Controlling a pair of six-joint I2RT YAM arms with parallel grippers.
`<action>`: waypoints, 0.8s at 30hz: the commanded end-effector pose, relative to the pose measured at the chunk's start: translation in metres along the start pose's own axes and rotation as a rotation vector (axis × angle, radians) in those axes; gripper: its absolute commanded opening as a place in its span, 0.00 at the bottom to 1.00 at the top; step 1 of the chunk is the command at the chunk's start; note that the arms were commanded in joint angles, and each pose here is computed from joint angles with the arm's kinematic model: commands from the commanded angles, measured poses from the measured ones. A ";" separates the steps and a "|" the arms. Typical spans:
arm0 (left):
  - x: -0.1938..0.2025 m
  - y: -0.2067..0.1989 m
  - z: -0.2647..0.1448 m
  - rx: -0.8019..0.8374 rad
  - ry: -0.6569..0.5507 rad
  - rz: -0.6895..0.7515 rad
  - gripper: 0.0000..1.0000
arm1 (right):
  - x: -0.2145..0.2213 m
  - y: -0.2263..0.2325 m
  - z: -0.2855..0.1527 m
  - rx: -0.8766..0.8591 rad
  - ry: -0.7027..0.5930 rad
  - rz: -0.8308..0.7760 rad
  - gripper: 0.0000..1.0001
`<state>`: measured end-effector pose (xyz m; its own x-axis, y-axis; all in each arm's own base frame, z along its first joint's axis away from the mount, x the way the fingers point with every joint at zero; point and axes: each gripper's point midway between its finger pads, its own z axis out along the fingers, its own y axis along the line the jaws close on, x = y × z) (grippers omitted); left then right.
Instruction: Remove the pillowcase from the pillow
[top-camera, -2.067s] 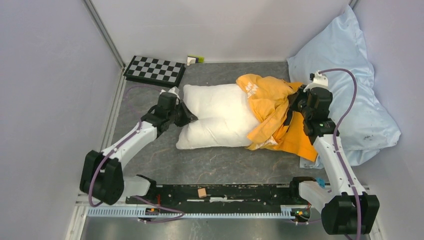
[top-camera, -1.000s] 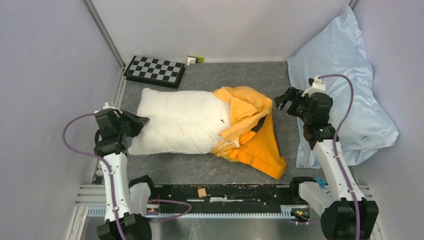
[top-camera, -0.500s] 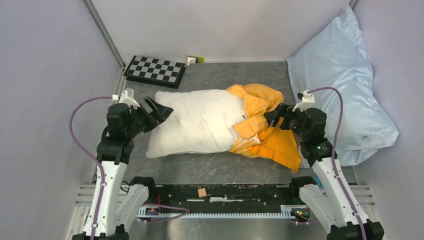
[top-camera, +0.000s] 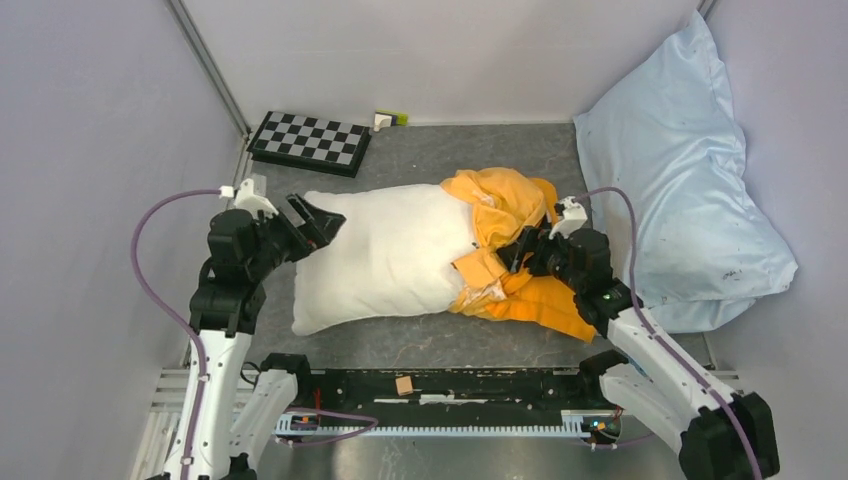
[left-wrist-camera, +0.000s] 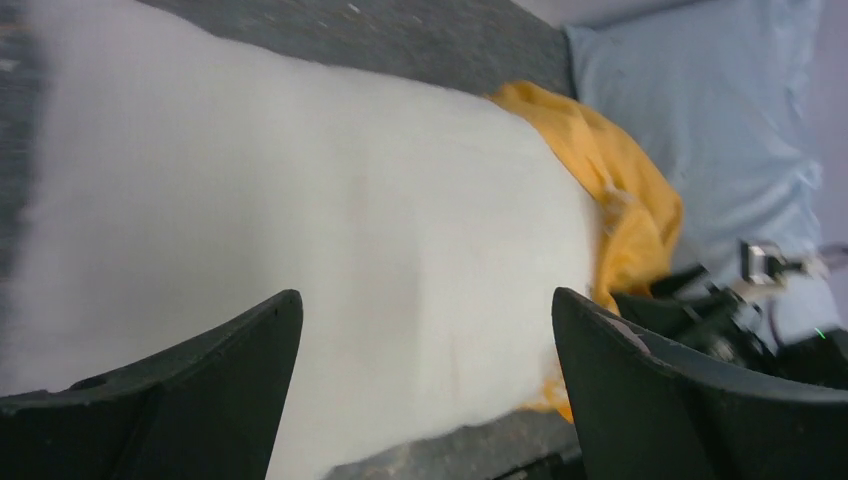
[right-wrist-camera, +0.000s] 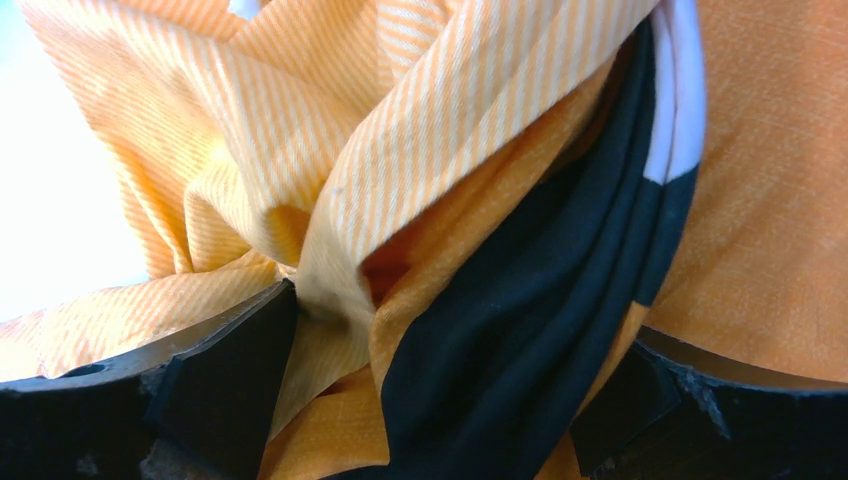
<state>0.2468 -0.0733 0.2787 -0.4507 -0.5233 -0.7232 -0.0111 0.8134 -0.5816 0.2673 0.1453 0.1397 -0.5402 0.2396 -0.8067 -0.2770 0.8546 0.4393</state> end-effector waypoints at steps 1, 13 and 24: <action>0.057 -0.065 -0.002 0.463 0.297 -0.111 1.00 | 0.037 0.042 0.022 -0.154 0.124 0.062 0.98; 0.076 0.030 0.039 -0.022 0.201 -0.095 1.00 | -0.036 0.137 0.083 -0.198 0.081 -0.199 0.98; 0.039 0.014 0.004 -0.028 0.092 -0.031 1.00 | -0.020 0.052 0.004 0.074 0.065 -0.374 0.98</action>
<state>0.2378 -0.0870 0.2158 -0.5692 -0.5418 -0.6184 -0.0900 0.7887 -0.6082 0.2865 0.2285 0.2141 -0.4131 -0.0074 -0.9107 -0.4739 0.8556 0.2080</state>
